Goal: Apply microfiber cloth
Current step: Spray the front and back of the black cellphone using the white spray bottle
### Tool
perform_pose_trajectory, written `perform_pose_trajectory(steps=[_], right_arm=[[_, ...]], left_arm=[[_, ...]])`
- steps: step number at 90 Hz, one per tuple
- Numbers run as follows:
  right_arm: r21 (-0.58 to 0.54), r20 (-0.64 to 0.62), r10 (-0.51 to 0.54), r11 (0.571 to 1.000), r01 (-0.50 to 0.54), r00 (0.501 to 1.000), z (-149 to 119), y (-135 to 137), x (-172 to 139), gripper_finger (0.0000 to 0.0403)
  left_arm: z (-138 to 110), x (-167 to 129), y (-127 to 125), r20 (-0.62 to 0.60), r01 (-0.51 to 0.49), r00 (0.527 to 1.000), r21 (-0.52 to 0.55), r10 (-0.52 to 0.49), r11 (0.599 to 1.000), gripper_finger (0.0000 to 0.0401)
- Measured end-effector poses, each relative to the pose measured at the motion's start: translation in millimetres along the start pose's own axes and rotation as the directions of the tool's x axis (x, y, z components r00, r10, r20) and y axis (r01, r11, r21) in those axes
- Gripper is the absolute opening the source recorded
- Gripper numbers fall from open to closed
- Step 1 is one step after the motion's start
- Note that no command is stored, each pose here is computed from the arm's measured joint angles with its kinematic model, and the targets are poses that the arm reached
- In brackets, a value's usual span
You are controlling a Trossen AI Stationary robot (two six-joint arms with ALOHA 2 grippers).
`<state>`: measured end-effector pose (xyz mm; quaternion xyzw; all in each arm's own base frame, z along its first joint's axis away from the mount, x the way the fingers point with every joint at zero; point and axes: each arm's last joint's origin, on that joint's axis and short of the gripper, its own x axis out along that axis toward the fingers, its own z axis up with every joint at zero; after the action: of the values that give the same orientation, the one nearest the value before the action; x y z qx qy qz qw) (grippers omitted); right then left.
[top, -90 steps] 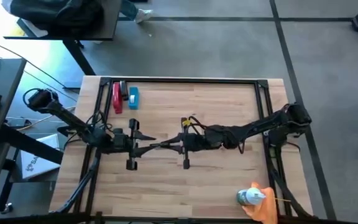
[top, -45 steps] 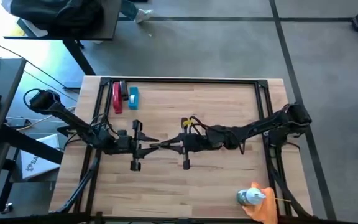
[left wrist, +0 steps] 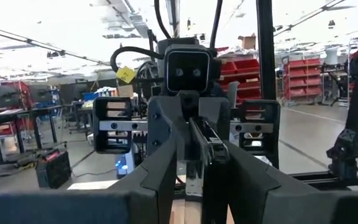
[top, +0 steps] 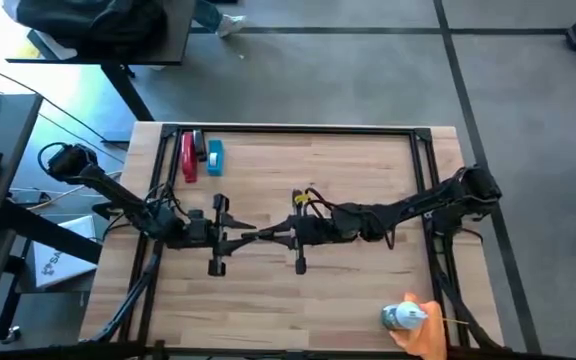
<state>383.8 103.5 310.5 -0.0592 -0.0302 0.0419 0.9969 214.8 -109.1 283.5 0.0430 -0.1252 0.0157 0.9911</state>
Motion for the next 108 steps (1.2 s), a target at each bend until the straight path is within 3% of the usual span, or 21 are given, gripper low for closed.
perform_pose_trajectory(steps=[10,22,32,45,58,73,83,91,101,108], right_arm=[[0.0,0.0,0.0,1.0,0.0,1.0,0,0,0,0.0001],[0.018,-0.01,-0.003,1.0,0.003,1.0,-1,0,0,0.0003],[0.021,-0.024,0.001,1.0,0.0,1.0,-2,1,0,0.0021],[-0.002,-0.074,-0.109,0.994,0.109,0.991,-1,8,-5,0.0067],[-0.058,-0.202,-0.249,0.968,0.243,0.947,15,14,-31,0.0127],[0.068,-0.343,-0.228,0.962,0.266,0.911,42,21,-81,0.019],[0.223,-0.452,-0.256,0.895,0.386,0.854,51,18,-117,0.0214],[0.3,-0.555,-0.256,0.826,0.477,0.792,48,13,-139,0.0219],[0.398,-0.657,-0.15,0.763,0.509,0.739,41,14,-148,0.0219],[0.47,-0.732,-0.041,0.693,0.547,0.68,34,13,-150,0.022]], left_arm=[[0,0,0,-0.001,0.0,1.0,0.0,0.0,1.0,0.0074],[-1,0,0,-0.011,-0.002,1.0,0.01,0.002,1.0,0.0021],[-2,0,0,-0.02,0.002,1.0,0.023,-0.001,1.0,0.0018],[4,-3,2,0.001,0.007,1.0,0.054,-0.007,0.999,0.0018],[16,-14,7,0.047,-0.009,0.999,0.105,0.004,0.994,0.0018],[15,-24,23,0.026,-0.094,0.995,0.148,0.091,0.984,0.0018],[1,-26,40,-0.019,-0.198,0.979,0.178,0.205,0.964,0.0018],[-10,-22,53,-0.033,-0.23,0.971,0.149,0.237,0.962,0.0018],[-26,-15,64,-0.065,-0.181,0.98,0.101,0.188,0.978,0.0018],[-33,-10,70,-0.076,-0.151,0.985,0.087,0.158,0.985,0.0018]])
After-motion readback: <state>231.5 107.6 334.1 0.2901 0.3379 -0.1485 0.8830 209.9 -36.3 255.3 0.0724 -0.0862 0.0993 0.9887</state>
